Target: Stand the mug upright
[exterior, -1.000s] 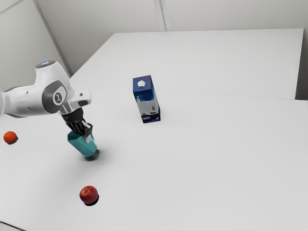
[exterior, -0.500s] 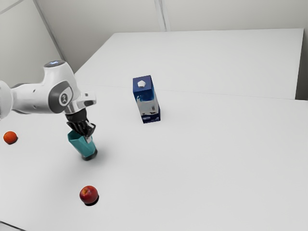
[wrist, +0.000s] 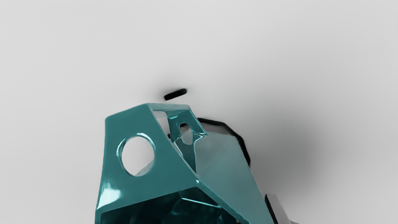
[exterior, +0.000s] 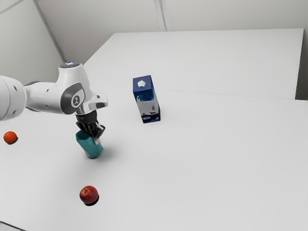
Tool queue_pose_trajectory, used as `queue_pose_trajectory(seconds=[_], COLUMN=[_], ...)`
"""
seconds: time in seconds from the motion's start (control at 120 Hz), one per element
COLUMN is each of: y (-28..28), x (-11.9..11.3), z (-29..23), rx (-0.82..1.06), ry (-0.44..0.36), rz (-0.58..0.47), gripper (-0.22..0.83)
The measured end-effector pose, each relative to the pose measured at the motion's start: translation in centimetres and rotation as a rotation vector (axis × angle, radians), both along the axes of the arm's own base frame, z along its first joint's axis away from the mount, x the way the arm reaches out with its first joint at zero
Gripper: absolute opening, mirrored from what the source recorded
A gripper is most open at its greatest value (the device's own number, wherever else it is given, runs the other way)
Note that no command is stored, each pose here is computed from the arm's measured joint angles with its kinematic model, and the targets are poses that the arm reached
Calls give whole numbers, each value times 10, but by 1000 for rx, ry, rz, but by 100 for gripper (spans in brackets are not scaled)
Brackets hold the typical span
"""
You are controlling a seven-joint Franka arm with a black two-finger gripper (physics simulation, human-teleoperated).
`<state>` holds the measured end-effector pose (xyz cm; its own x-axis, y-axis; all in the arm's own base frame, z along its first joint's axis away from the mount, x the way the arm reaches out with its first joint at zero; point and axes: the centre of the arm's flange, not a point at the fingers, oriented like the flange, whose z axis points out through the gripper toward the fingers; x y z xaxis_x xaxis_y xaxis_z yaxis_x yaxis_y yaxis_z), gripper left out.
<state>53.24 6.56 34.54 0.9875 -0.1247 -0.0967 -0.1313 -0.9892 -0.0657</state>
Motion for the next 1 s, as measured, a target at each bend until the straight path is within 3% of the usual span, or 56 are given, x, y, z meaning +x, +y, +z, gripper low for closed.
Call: queue_pose_trajectory(seconds=[0.2, 0.408, 0.575, 0.758, 1.0], y=[0, -1, -6, -8, -3], x=[0, 2, 13, 17, 30], z=[-3, 0, 21, 50, 123], rx=[6, 9, 13, 1, -8], ry=[6, 2, -27, -69, -157], rz=[7, -2, -24, -39, -77], gripper=[-17, 26, 45, 55, 59])
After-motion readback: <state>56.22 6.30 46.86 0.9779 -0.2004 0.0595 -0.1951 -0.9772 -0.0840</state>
